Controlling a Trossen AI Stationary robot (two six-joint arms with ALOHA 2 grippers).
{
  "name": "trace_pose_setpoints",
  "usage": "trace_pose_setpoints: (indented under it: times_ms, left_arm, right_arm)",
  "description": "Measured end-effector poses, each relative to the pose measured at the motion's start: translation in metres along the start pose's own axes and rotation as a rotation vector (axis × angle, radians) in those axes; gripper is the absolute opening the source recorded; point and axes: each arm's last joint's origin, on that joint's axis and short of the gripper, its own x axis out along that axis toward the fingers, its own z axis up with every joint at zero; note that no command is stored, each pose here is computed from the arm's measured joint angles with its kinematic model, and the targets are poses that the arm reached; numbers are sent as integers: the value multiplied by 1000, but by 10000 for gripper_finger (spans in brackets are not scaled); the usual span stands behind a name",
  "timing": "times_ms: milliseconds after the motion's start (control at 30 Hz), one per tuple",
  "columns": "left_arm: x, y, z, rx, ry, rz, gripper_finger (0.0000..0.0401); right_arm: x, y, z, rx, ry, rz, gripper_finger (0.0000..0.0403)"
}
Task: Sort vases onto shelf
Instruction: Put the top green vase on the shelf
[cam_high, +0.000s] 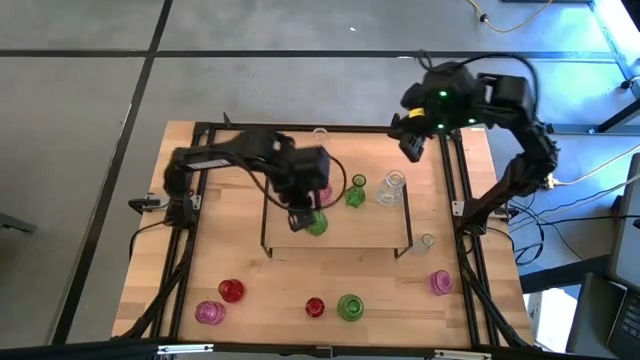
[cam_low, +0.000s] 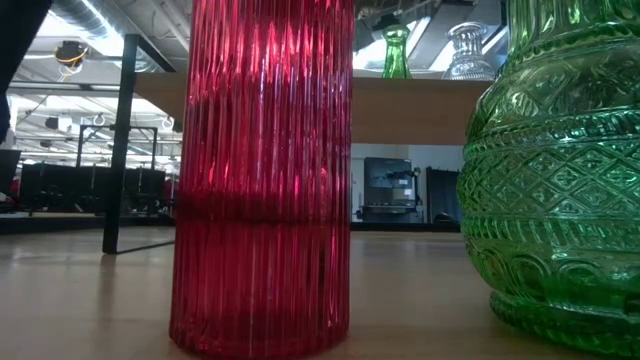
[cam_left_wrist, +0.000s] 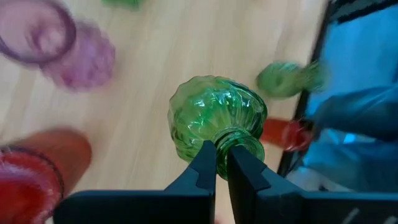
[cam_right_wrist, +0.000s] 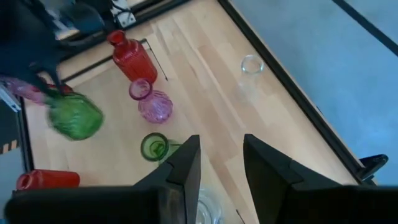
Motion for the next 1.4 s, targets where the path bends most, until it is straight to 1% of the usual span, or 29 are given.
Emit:
trace_pose_setpoints:
  times_ms: [100, 267, 333, 400, 533, 700, 900, 1000, 1133, 1267, 1333, 1400]
  left_arm:
    - [17, -5, 4, -13, 28, 14, 8]
    - [44, -9, 11, -46, 62, 91, 8]
    - [50, -8, 12, -51, 74, 99, 9]
    - [53, -7, 14, -53, 79, 105, 19]
    - [56, -2, 17, -67, 83, 110, 48]
    - [51, 5, 20, -80, 67, 120, 64]
    - [51, 4, 19, -44, 77, 97, 91]
    - [50, 5, 19, -47, 67, 118, 110]
    - [38, 7, 18, -74, 28, 123, 123]
    - [8, 7, 9, -128, -50, 117, 122]
    - [-13, 5, 1, -121, -139, 138, 122]
    - [-40, 2, -10, -109, -272, 182, 122]
  right_arm:
    - [-11, -1, -4, -1, -25, 6, 111]
    - [-23, -1, -9, -27, -53, 18, 111]
    - [-27, -1, -10, -33, -62, 20, 111]
    - [-29, -1, -11, -34, -66, 25, 111]
    - [-31, -1, -12, -37, -64, 55, 111]
    - [-31, 0, -12, -44, -61, 73, 111]
    - [-31, 0, -12, -48, -61, 73, 111]
    - [-31, 0, -12, -48, -61, 74, 111]
    - [-31, 1, -12, -49, -58, 96, 111]
    - [-31, 2, -13, -52, -47, 158, 111]
    - [-30, 4, -12, -54, -37, 206, 111]
    - [-29, 6, -12, -57, -29, 265, 111]
